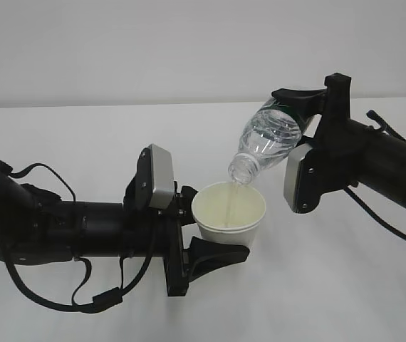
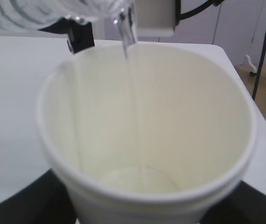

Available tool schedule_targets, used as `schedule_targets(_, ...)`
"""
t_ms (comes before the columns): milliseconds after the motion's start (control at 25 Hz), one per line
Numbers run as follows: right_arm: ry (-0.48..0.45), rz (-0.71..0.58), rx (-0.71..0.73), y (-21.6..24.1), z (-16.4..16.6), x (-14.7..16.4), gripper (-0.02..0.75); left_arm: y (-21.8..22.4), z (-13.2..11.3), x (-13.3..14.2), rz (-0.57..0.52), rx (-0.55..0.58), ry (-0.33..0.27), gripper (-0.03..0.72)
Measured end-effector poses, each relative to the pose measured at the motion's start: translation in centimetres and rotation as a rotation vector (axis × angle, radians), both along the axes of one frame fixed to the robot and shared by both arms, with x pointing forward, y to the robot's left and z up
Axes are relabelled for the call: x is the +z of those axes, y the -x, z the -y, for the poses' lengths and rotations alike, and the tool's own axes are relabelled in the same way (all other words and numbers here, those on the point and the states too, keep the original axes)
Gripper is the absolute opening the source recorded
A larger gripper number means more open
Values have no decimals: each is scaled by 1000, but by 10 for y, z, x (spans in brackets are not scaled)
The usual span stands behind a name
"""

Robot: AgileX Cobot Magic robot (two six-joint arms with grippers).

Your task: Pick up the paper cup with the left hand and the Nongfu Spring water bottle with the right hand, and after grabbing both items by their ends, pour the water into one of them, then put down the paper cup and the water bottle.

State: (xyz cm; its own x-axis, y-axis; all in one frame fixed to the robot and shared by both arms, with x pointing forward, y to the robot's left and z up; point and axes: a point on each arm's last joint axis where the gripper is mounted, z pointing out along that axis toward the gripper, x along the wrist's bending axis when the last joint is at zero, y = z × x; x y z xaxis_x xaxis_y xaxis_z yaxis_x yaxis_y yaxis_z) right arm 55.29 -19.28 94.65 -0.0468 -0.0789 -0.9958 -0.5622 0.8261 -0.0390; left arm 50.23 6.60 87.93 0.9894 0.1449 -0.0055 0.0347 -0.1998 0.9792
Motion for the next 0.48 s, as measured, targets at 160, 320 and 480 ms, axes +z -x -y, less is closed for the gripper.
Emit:
schedule_targets(160,0,0,-1,0,0,0,458,0,0,0,0,0,0,484)
schedule_targets(320,1,1,0,0,0,0,458,0,0,0,0,0,0,484)
schedule_targets(480,-1,3,0,0,0,0,458,0,0,0,0,0,0,484)
